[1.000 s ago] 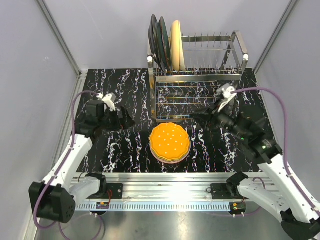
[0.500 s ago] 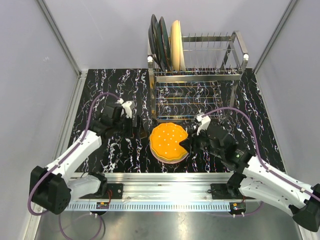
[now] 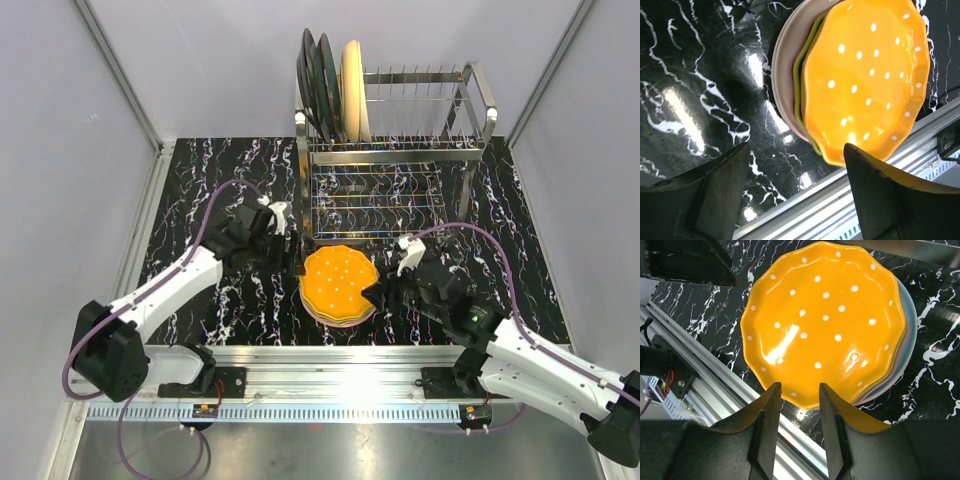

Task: Load the plates into the dish rack
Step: Grab a plate with the left arm

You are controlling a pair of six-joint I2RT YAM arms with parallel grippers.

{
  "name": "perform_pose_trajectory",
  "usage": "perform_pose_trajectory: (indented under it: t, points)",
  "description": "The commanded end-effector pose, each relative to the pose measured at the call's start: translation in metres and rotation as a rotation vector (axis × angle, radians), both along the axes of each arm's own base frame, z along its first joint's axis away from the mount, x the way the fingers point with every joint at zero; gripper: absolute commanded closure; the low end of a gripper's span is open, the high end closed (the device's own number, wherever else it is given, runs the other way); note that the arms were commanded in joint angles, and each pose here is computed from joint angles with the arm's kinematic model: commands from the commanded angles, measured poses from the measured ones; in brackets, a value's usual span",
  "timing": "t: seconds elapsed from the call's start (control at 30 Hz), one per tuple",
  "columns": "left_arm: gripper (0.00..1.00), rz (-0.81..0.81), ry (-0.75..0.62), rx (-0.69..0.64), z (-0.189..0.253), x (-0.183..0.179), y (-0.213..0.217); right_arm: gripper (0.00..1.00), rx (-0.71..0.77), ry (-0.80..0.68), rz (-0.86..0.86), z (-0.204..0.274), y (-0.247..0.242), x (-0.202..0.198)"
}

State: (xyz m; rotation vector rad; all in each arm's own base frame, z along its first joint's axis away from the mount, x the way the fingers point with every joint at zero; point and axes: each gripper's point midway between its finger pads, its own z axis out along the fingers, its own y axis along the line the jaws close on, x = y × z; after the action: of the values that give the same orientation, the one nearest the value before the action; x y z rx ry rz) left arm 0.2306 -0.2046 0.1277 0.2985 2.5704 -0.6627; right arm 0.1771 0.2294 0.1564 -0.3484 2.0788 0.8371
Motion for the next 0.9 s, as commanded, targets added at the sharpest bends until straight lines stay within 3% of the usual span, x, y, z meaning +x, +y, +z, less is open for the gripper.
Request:
perform_pose_trajectory:
  t: [0.0, 0.2, 0.33, 0.43, 0.7, 0.87]
  points:
    - [0.25, 0.019, -0.025, -0.018, 0.005, 0.016, -0.017, 0.56, 0.041, -0.03, -0.017, 0.01, 0.0, 0.001]
    - [0.35, 0.019, -0.042, 0.04, -0.008, 0.022, -0.032, 0.56, 0.028, -0.032, -0.017, 0.007, -0.007, -0.004]
    - [0.61, 0.011, -0.031, 0.071, -0.016, 0.022, -0.038, 0.56, 0.03, -0.03, -0.018, 0.004, -0.008, -0.005]
    - [0.71, 0.01, -0.04, 0.08, -0.015, 0.022, -0.039, 0.55, 0.026, -0.021, -0.014, 0.001, -0.006, -0.005]
    - [0.72, 0.012, -0.045, 0.104, -0.018, 0.021, -0.035, 0.56, 0.025, -0.013, -0.013, -0.001, -0.006, -0.005]
    - [0.66, 0.005, -0.035, 0.093, -0.02, 0.02, -0.039, 0.57, 0.026, -0.005, -0.009, -0.004, -0.005, -0.006]
